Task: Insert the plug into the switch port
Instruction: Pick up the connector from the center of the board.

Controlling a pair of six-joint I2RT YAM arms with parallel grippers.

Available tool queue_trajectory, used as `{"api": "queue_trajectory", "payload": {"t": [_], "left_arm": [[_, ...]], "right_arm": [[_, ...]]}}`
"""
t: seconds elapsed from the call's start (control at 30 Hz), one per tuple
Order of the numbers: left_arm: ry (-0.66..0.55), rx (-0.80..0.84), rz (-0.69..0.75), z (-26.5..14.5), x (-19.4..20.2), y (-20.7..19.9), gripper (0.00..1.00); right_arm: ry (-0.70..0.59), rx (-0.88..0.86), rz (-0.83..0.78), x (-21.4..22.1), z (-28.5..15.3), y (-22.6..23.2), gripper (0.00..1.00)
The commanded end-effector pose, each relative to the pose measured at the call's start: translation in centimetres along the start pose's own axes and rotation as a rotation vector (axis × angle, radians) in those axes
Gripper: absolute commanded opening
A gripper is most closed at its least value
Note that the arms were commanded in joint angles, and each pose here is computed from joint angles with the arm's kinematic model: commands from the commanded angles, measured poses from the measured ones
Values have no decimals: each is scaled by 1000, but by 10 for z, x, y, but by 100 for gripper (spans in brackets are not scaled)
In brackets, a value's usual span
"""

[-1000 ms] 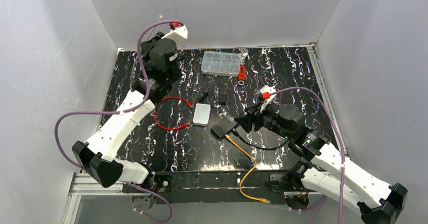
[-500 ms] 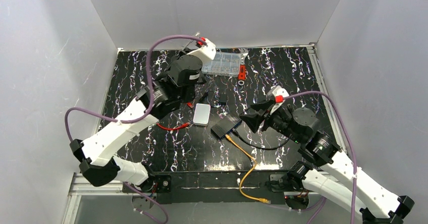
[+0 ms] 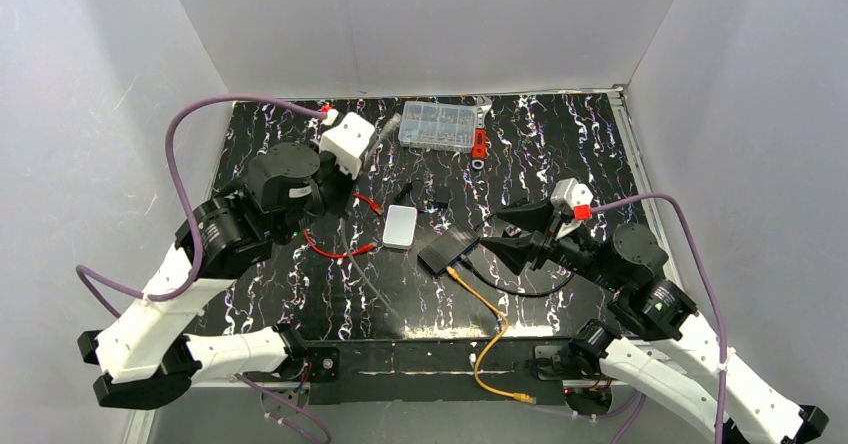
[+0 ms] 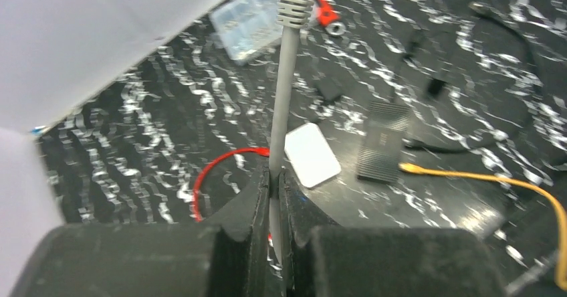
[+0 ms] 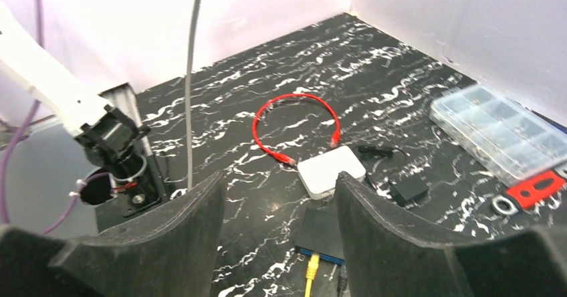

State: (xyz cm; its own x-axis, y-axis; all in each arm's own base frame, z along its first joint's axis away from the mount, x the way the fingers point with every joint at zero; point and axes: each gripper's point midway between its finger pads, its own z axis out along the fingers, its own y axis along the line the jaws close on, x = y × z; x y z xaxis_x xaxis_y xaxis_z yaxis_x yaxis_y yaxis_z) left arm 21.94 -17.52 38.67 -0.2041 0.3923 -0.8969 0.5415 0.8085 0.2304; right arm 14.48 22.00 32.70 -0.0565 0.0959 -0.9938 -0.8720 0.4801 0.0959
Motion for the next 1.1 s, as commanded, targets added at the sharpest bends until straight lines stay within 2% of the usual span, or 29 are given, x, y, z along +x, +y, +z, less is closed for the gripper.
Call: {"api": "queue_trajectory", "payload": {"t": [0.0,0.3,0.57,0.8,1.07], "left_arm": [[28,251,-95,-9,16,-48,0],[-43,526,-205,-25,18,-98,0],[-82,665,-290,-22,26,-129,0],[-84,608,-325,-9,32,-125,0],[-85,488,-358,7,35,-110,0]], "right_arm": [[-146,-175,-23,-48,0,34,67],[-241,-346,-12,-73,1,63,66],[-274,-409,60,-75,10,70,65],[-231,-366,109,-65,26,60,64],[-199,-193,284,-57,62,26,61]]}}
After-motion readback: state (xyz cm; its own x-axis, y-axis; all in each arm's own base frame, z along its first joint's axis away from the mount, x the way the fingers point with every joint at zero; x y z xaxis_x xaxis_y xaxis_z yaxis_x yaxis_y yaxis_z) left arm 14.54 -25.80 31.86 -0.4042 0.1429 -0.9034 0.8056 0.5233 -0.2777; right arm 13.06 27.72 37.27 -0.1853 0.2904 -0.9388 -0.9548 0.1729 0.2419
